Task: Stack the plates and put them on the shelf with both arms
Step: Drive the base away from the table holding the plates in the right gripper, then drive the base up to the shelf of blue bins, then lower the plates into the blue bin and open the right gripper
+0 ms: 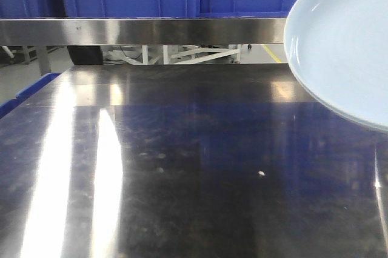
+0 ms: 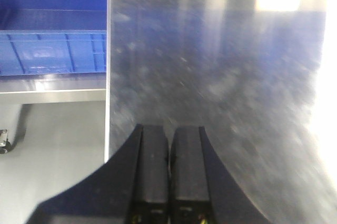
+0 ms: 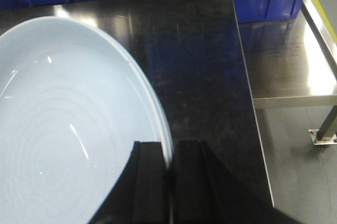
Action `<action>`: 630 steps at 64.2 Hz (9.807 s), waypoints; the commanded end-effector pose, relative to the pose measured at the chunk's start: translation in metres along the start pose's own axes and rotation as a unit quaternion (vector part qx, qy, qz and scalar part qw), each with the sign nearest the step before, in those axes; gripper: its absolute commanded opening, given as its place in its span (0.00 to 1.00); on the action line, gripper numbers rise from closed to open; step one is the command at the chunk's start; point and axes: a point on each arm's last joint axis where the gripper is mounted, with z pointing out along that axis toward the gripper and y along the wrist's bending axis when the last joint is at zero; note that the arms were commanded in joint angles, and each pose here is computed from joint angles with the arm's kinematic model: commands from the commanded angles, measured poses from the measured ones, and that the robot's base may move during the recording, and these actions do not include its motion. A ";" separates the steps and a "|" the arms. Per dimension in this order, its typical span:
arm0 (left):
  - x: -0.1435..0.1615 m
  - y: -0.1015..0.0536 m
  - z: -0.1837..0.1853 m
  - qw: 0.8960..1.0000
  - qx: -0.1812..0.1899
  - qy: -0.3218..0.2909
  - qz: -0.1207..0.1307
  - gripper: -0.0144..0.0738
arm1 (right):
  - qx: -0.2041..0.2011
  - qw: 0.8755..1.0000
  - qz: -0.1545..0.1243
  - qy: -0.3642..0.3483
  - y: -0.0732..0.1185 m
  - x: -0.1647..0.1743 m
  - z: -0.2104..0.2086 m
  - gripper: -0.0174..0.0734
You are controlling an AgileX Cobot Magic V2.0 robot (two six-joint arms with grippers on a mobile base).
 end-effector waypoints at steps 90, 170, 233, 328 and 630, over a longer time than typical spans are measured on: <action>-0.016 -0.004 -0.004 0.998 0.017 -0.054 -0.006 0.27 | -0.011 0.998 -0.001 -0.062 0.003 -0.018 -0.006 0.21; -0.016 -0.004 -0.004 0.998 0.017 -0.054 -0.006 0.27 | -0.011 0.998 -0.001 -0.062 0.003 -0.018 -0.006 0.21; -0.016 -0.004 -0.004 0.998 0.017 -0.054 -0.006 0.27 | -0.011 0.998 -0.001 -0.062 0.003 -0.018 -0.006 0.21; -0.016 -0.004 -0.004 0.998 0.017 -0.054 -0.006 0.27 | -0.011 0.998 -0.001 -0.062 0.003 -0.018 -0.006 0.21; -0.016 -0.004 -0.004 0.998 0.017 -0.054 -0.006 0.27 | -0.011 0.998 -0.001 -0.062 0.003 -0.018 -0.006 0.21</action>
